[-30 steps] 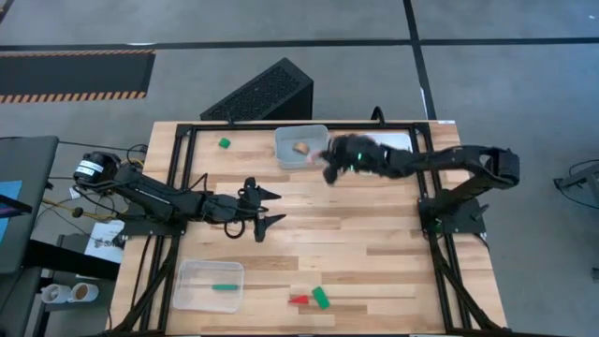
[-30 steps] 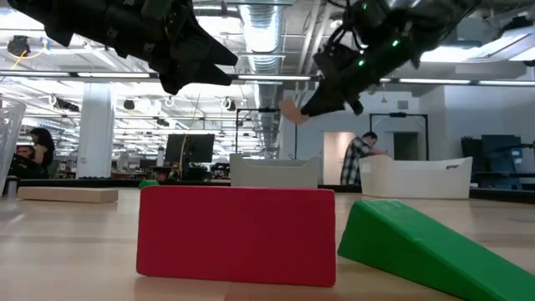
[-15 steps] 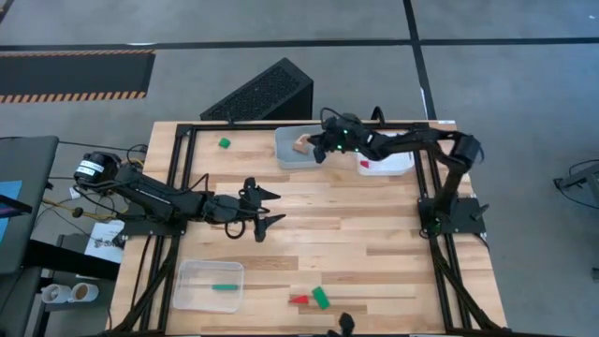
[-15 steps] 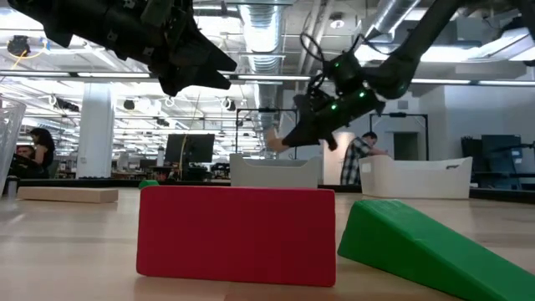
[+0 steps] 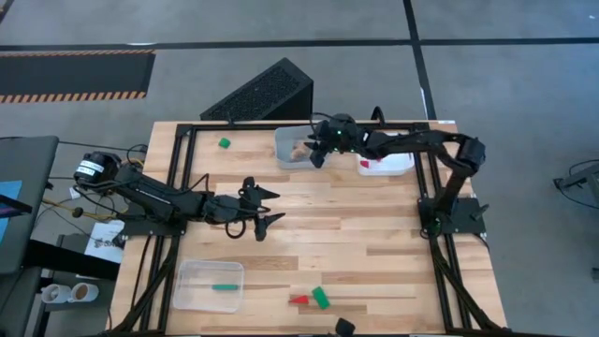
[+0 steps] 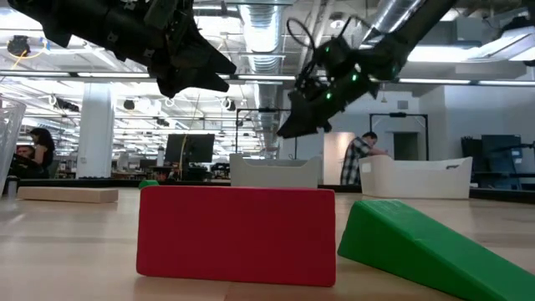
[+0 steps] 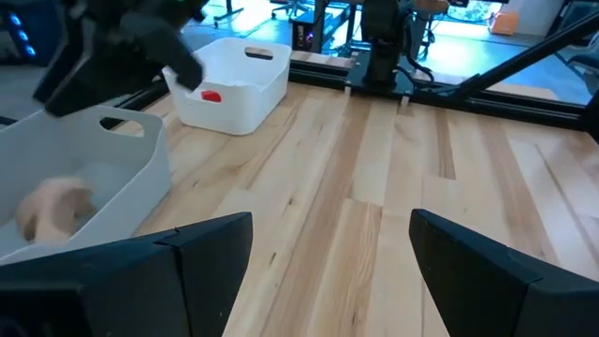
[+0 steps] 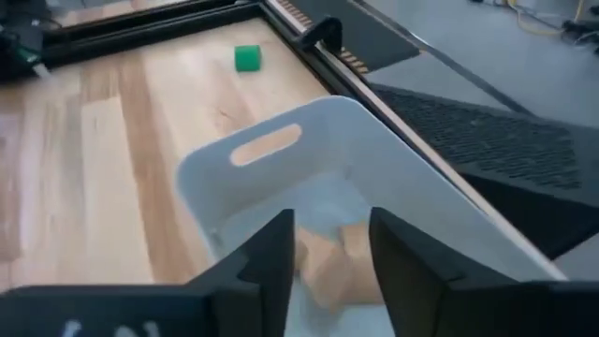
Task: Sort & place blocks by color
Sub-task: Put the top green block into the transparent bin
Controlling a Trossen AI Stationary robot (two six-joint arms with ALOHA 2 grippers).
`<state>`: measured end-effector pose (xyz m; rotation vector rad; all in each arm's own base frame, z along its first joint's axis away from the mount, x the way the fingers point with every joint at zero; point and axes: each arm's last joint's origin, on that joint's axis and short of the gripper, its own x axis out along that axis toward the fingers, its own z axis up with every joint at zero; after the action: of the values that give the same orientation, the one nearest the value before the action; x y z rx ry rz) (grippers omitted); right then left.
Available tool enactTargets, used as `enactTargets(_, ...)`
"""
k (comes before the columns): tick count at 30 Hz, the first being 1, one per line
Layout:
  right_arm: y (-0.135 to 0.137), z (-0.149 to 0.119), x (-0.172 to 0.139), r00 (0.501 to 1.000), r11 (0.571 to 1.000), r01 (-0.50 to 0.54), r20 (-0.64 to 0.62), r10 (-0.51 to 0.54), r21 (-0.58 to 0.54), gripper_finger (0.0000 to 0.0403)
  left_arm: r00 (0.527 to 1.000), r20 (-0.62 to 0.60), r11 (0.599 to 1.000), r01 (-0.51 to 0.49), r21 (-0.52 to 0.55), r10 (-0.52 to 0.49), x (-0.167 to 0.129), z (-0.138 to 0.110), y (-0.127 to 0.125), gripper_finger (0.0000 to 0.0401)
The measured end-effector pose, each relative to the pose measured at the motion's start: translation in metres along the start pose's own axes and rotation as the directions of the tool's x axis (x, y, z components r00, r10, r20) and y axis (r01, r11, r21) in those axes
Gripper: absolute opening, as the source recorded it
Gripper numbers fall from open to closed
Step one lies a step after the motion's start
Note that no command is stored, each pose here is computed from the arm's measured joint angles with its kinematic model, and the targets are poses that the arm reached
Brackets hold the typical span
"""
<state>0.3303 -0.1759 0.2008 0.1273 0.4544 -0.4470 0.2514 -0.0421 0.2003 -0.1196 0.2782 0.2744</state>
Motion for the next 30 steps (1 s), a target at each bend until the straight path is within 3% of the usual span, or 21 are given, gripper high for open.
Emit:
enactTargets(7, 0.028, 0.025, -0.051, 0.999, 0.998, -0.039, 0.032, 0.041, -0.050, 0.0180, 0.998, -0.045, 0.997, -0.037, -0.065, 0.034, 0.000, -0.005, 0.002, 0.0276)
enactTargets(13, 0.059, 0.006, -0.095, 0.992, 0.991, -0.073, 0.094, 0.084, -0.107, 0.0161, 0.989, -0.143, 0.983, -0.065, -0.172, 0.040, -0.001, -0.015, 0.004, 0.0276)
enactTargets(23, 0.069, -0.062, -0.142, 0.953, 0.984, -0.171, 0.247, 0.177, -0.044, 0.0139, 0.960, -0.199, 0.949, 0.134, -0.285, -0.195, -0.004, -0.013, -0.009, 0.0264)
enactTargets(30, 0.071, -0.060, -0.156, 0.914, 0.979, -0.193, 0.348, 0.206, -0.073, 0.0141, 0.955, -0.056, 0.949, 0.282, -0.142, -0.292, -0.016, 0.009, -0.043, 0.0223)
